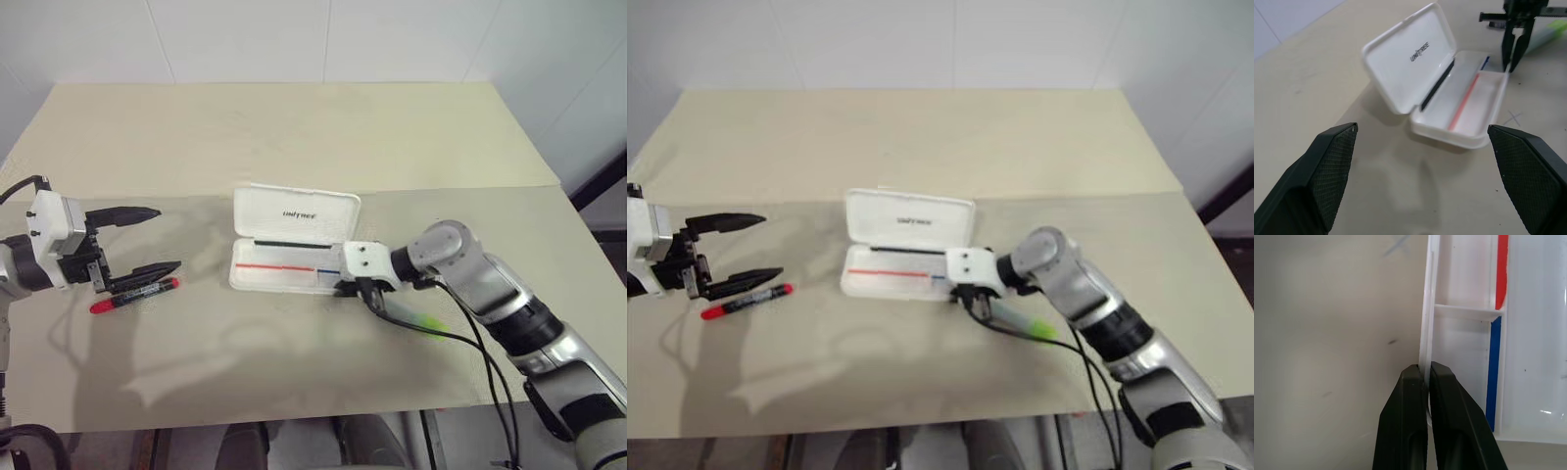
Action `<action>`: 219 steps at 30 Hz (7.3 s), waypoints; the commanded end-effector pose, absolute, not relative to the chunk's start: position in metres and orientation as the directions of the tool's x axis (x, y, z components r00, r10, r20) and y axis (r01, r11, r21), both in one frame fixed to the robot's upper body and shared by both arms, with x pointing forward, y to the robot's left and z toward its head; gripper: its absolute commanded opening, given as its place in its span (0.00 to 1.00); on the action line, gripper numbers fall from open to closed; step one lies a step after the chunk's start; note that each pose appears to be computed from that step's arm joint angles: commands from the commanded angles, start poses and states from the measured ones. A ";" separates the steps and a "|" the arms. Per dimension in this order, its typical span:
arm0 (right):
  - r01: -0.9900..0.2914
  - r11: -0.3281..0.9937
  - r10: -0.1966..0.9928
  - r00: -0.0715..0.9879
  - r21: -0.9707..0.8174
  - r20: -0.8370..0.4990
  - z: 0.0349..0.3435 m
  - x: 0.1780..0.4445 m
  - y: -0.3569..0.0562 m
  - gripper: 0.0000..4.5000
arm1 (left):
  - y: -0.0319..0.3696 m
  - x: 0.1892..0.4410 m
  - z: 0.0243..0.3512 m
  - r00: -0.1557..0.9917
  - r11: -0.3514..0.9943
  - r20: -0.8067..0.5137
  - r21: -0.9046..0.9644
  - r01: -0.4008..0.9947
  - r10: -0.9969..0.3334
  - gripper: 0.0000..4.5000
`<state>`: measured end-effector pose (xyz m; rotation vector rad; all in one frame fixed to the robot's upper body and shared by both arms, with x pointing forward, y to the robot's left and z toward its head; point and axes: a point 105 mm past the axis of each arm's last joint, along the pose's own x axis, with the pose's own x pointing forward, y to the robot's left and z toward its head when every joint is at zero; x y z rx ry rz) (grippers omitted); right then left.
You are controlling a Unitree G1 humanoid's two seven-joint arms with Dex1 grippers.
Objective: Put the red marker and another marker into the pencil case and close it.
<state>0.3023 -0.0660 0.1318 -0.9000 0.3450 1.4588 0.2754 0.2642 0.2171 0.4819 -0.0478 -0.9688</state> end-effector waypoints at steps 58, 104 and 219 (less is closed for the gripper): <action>-0.894 -0.002 0.950 0.138 -0.449 -0.279 0.220 0.262 -0.094 1.00 | 0.265 0.284 0.211 0.515 0.381 -0.277 0.418 0.825 -0.811 1.00; -0.845 0.227 0.961 0.274 -0.484 -0.027 0.236 0.267 -0.115 1.00 | 0.347 0.295 0.136 0.487 0.312 -0.771 0.382 0.870 -0.411 0.14; -0.848 0.514 0.626 0.473 -0.128 -0.620 0.095 0.270 -0.222 0.47 | 0.199 0.279 0.224 0.293 0.171 -0.210 0.457 0.873 -0.933 1.00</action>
